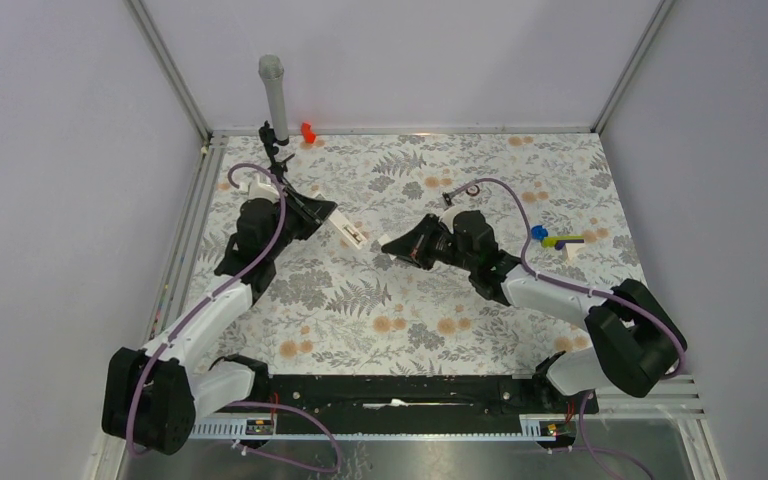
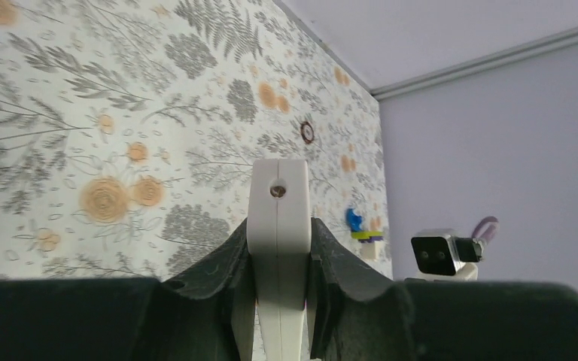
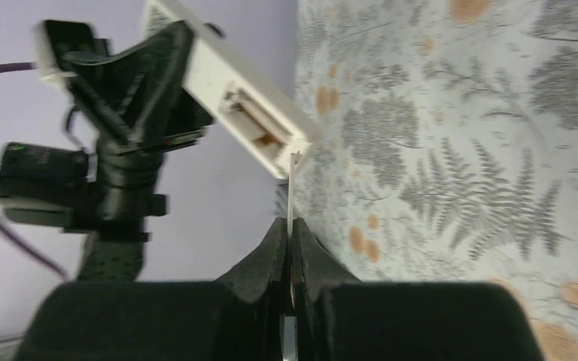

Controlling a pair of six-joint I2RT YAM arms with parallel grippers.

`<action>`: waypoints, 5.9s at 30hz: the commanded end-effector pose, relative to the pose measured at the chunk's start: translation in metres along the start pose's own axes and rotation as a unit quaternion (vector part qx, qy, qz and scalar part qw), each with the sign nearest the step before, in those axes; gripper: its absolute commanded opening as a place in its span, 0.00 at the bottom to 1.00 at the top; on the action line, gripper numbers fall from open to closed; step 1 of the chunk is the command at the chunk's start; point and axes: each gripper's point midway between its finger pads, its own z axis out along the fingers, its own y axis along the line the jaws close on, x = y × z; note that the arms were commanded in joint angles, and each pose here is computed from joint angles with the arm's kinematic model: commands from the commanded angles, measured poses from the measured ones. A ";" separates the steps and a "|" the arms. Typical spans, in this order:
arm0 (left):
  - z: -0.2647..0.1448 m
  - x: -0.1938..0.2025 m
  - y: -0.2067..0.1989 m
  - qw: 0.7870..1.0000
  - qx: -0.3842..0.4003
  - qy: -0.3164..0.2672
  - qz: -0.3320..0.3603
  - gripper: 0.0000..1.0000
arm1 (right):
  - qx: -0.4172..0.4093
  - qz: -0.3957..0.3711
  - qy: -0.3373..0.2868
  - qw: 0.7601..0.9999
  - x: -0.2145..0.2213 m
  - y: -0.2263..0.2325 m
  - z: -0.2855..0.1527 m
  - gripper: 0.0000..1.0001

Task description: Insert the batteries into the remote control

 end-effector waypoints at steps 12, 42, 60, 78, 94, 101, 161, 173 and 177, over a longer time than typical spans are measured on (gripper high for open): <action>-0.043 -0.033 -0.024 0.994 0.019 -0.069 0.083 0.00 | 0.196 -0.091 0.066 0.974 0.019 -0.139 -0.019 0.05; -0.089 0.026 -0.097 0.949 0.240 0.093 0.180 0.00 | 0.507 -0.341 -0.104 0.785 -0.140 -0.174 -0.107 0.39; -0.138 0.048 -0.135 0.882 0.381 0.139 0.239 0.00 | 0.514 -0.402 0.075 0.753 -0.169 -0.221 -0.083 0.48; -0.127 0.048 -0.128 0.895 0.360 0.150 0.218 0.00 | 0.538 -0.333 0.103 0.767 -0.155 -0.245 -0.088 0.32; -0.124 0.048 -0.126 0.898 0.353 0.152 0.214 0.00 | 0.509 -0.283 0.157 0.798 -0.131 -0.246 -0.093 0.39; -0.123 0.048 -0.124 0.901 0.348 0.150 0.211 0.00 | 0.515 -0.287 0.140 0.795 -0.139 -0.244 -0.092 0.21; -0.093 0.028 -0.136 0.926 0.349 0.134 -0.052 0.00 | -0.132 -0.451 -0.001 0.883 0.040 0.151 -0.042 0.09; -0.098 0.028 -0.140 0.923 0.356 0.136 -0.058 0.00 | -0.097 -0.474 -0.021 0.875 0.039 0.142 -0.036 0.13; -0.101 0.026 -0.144 0.922 0.359 0.134 -0.062 0.00 | -0.099 -0.481 -0.008 0.871 0.044 0.137 -0.038 0.15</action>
